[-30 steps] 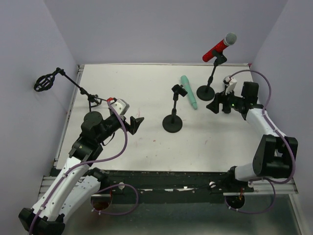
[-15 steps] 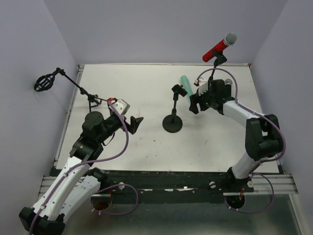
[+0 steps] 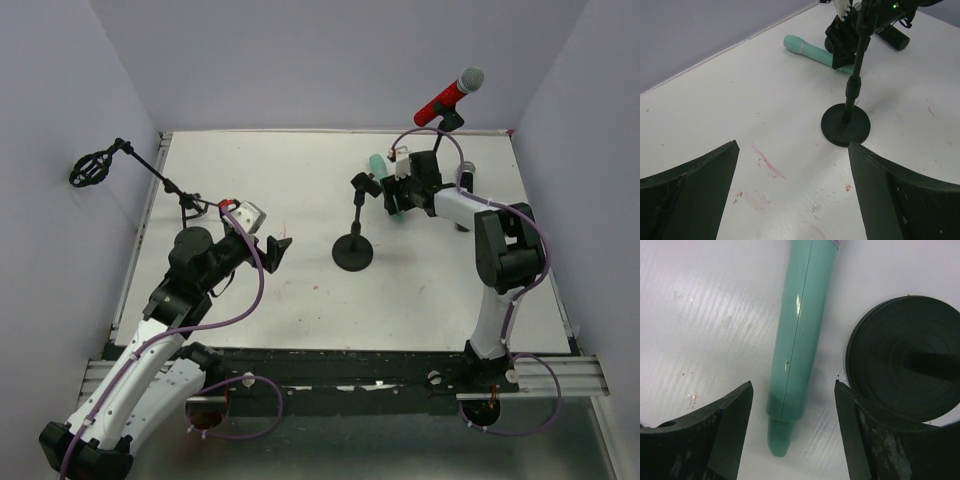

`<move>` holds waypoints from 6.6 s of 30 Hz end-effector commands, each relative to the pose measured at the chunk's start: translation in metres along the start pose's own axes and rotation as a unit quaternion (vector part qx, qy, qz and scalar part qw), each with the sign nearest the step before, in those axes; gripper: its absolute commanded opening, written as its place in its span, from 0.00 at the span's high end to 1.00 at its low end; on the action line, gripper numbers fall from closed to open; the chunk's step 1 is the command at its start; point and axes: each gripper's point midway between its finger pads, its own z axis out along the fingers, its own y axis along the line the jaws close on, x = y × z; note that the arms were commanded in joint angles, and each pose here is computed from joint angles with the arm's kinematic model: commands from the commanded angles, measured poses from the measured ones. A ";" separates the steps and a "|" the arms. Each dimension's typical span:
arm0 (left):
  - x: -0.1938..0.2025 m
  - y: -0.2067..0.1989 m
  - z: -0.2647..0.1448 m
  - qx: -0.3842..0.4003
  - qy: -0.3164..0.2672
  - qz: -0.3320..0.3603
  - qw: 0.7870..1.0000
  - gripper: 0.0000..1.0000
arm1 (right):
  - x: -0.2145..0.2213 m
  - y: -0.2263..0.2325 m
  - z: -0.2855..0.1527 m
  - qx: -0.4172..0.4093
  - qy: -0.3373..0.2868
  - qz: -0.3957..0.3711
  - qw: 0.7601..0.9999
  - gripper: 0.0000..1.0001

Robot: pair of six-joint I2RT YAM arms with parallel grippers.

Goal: Attach the microphones to the stand

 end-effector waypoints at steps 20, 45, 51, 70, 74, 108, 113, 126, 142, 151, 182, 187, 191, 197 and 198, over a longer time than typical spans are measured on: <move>0.003 0.006 0.000 -0.014 0.002 0.000 1.000 0.02 | 0.015 0.005 -0.008 0.007 0.031 0.012 0.999 0.84; -0.194 -0.028 0.021 0.186 -0.165 -0.299 0.921 0.02 | -0.160 0.072 -0.254 -0.177 -0.276 -0.054 0.943 0.92; -0.237 -0.040 0.048 0.250 -0.169 -0.336 0.892 0.05 | -0.193 0.106 -0.302 -0.281 -0.306 -0.062 0.908 0.92; -0.243 -0.071 0.114 0.188 -0.151 -0.358 0.902 0.22 | -0.176 0.156 -0.351 -0.446 -0.289 -0.018 0.847 0.92; -0.235 -0.066 0.120 0.156 -0.134 -0.365 0.908 0.24 | -0.178 0.156 -0.358 -0.443 -0.295 -0.025 0.846 0.92; -0.259 -0.079 0.089 0.246 -0.167 -0.302 0.906 1.00 | -0.147 0.166 -0.351 -0.462 -0.275 -0.122 0.834 0.18; -0.254 -0.060 0.039 0.279 -0.190 -0.248 0.908 1.00 | -0.149 0.147 -0.338 -0.378 -0.285 -0.215 0.854 0.00; -0.114 -0.044 -0.015 0.220 -0.091 -0.063 0.969 1.00 | -0.097 0.134 -0.256 -0.389 -0.244 -0.417 0.784 0.00; -0.061 -0.061 -0.017 0.257 -0.104 -0.036 0.960 1.00 | -0.121 0.158 -0.229 -0.470 -0.246 -0.362 0.766 0.01; -0.057 -0.065 -0.020 0.258 -0.102 -0.030 0.960 1.00 | -0.120 0.161 -0.226 -0.480 -0.242 -0.363 0.761 0.10; -0.058 -0.059 -0.010 0.249 -0.094 -0.034 0.963 1.00 | -0.116 0.140 -0.218 -0.431 -0.190 -0.435 0.767 0.73; -0.105 -0.044 0.007 0.229 -0.077 -0.057 0.969 1.00 | -0.110 0.144 -0.217 -0.440 -0.188 -0.435 0.763 0.75; -0.141 -0.041 0.024 0.233 -0.063 -0.055 0.969 1.00 | -0.112 0.149 -0.218 -0.446 -0.199 -0.427 0.761 0.75; -0.175 -0.057 0.053 0.261 -0.059 -0.034 0.963 1.00 | -0.114 0.150 -0.216 -0.442 -0.203 -0.416 0.768 0.75; -0.183 -0.059 0.056 0.265 -0.061 -0.029 0.962 1.00 | -0.113 0.149 -0.215 -0.444 -0.202 -0.413 0.769 0.75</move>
